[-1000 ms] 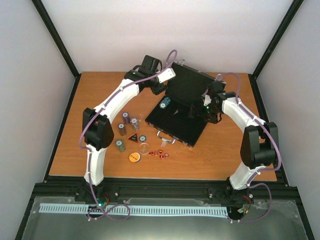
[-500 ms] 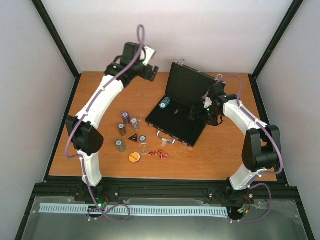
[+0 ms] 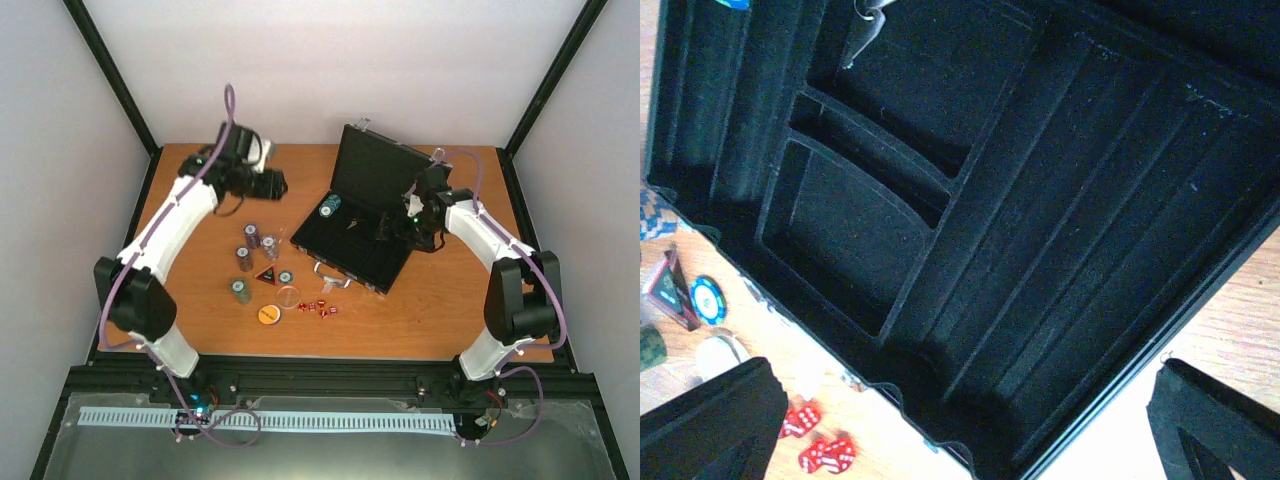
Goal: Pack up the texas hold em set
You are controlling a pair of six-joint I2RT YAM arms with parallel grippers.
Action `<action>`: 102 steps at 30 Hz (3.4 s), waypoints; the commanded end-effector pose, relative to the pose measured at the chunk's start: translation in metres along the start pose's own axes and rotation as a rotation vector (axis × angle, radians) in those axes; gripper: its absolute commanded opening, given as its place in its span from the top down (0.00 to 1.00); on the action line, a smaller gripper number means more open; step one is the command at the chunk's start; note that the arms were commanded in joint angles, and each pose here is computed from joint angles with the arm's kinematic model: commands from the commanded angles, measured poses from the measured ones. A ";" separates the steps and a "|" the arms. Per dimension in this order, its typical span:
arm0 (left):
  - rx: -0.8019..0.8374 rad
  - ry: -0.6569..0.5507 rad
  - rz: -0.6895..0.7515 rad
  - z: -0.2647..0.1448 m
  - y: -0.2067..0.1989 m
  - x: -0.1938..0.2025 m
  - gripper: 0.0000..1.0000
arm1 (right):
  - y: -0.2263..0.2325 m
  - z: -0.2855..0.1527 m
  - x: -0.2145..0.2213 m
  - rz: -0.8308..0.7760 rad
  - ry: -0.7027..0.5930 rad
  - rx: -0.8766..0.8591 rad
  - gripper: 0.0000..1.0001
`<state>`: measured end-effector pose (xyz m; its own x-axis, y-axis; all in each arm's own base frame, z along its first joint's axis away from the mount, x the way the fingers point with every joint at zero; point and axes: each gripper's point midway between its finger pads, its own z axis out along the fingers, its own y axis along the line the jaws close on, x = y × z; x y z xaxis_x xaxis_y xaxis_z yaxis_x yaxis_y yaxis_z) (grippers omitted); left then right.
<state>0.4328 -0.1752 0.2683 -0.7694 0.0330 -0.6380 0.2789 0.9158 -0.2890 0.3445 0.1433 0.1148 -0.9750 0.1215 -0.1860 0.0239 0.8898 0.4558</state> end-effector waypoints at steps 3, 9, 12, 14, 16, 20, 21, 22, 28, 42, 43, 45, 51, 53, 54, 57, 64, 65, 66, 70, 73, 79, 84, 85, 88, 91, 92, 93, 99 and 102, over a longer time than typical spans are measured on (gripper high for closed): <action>-0.073 0.116 -0.033 -0.031 -0.001 0.084 0.35 | 0.013 0.002 0.018 -0.118 0.028 0.093 0.00; -0.274 0.035 -0.042 -0.077 0.030 0.085 0.31 | 0.058 0.009 0.036 -0.317 0.069 0.161 0.00; -0.358 -0.088 -0.079 -0.116 0.039 0.068 0.27 | 0.089 0.022 0.053 -0.413 0.107 0.166 0.00; -0.406 -0.186 -0.122 -0.145 0.045 0.059 0.26 | 0.108 0.033 0.065 -0.459 0.126 0.165 0.00; -0.417 -0.272 -0.154 -0.169 0.047 0.055 0.23 | 0.126 0.044 0.076 -0.486 0.144 0.146 0.00; -0.399 -0.326 -0.188 -0.197 0.044 0.060 0.23 | 0.158 0.067 0.100 -0.541 0.181 0.142 0.00; -0.395 -0.326 -0.194 -0.200 0.044 0.064 0.23 | 0.167 0.075 0.110 -0.558 0.199 0.138 0.00; -0.384 -0.333 -0.198 -0.205 0.043 0.067 0.23 | 0.173 0.081 0.117 -0.565 0.208 0.136 0.00; -0.305 -0.388 -0.215 -0.230 0.033 0.078 0.23 | 0.202 0.108 0.140 -0.593 0.219 0.159 0.00; -0.223 -0.374 -0.197 -0.244 0.022 0.101 0.23 | 0.197 0.151 0.144 -0.481 0.166 0.284 0.00; -0.223 -0.375 -0.196 -0.245 0.022 0.102 0.23 | 0.198 0.154 0.144 -0.478 0.167 0.283 0.00; -0.221 -0.370 -0.192 -0.245 0.022 0.104 0.23 | 0.198 0.158 0.143 -0.473 0.168 0.286 0.00; -0.210 -0.358 -0.189 -0.244 0.020 0.108 0.23 | 0.197 0.169 0.145 -0.446 0.175 0.291 0.00; -0.209 -0.354 -0.189 -0.243 0.020 0.109 0.23 | 0.196 0.171 0.144 -0.443 0.174 0.297 0.00; -0.208 -0.352 -0.187 -0.242 0.020 0.109 0.23 | 0.196 0.173 0.144 -0.442 0.172 0.301 0.00; -0.208 -0.352 -0.184 -0.242 0.020 0.110 0.23 | 0.195 0.176 0.144 -0.445 0.180 0.306 0.01; -0.206 -0.350 -0.179 -0.239 0.020 0.109 0.23 | 0.189 0.181 0.146 -0.444 0.198 0.334 0.11; -0.204 -0.348 -0.178 -0.239 0.020 0.109 0.23 | 0.187 0.181 0.147 -0.443 0.200 0.341 0.12; -0.203 -0.348 -0.178 -0.238 0.020 0.109 0.23 | 0.186 0.181 0.147 -0.443 0.204 0.346 0.14; -0.204 -0.345 -0.178 -0.237 0.020 0.110 0.23 | 0.182 0.179 0.150 -0.439 0.213 0.355 0.18; -0.202 -0.347 -0.178 -0.236 0.020 0.110 0.23 | 0.181 0.177 0.151 -0.443 0.213 0.362 0.18; -0.200 -0.341 -0.172 -0.232 0.020 0.110 0.23 | 0.176 0.179 0.159 -0.451 0.233 0.380 0.18; -0.201 -0.339 -0.171 -0.231 0.020 0.111 0.23 | 0.175 0.176 0.163 -0.453 0.236 0.385 0.15; -0.200 -0.338 -0.170 -0.231 0.020 0.111 0.23 | 0.176 0.175 0.163 -0.454 0.234 0.381 0.14; -0.202 -0.340 -0.171 -0.231 0.020 0.111 0.23 | 0.177 0.174 0.164 -0.459 0.230 0.376 0.11; -0.202 -0.340 -0.170 -0.231 0.020 0.110 0.23 | 0.175 0.176 0.166 -0.459 0.235 0.378 0.12; -0.200 -0.341 -0.170 -0.230 0.020 0.110 0.23 | 0.174 0.178 0.167 -0.459 0.239 0.377 0.14; -0.200 -0.342 -0.170 -0.230 0.020 0.110 0.23 | 0.173 0.179 0.167 -0.460 0.241 0.378 0.16; -0.199 -0.337 -0.171 -0.227 0.020 0.109 0.23 | 0.170 0.178 0.168 -0.457 0.240 0.387 0.38; -0.193 -0.336 -0.174 -0.226 0.019 0.109 0.23 | 0.170 0.175 0.165 -0.458 0.227 0.389 0.39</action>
<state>0.2211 -0.0604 0.3498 -0.5709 -0.2343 -0.7868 0.0031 0.9578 -0.2875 0.2362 0.3994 0.0175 -0.9244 -0.3655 -0.1093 -0.3713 0.9278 0.0375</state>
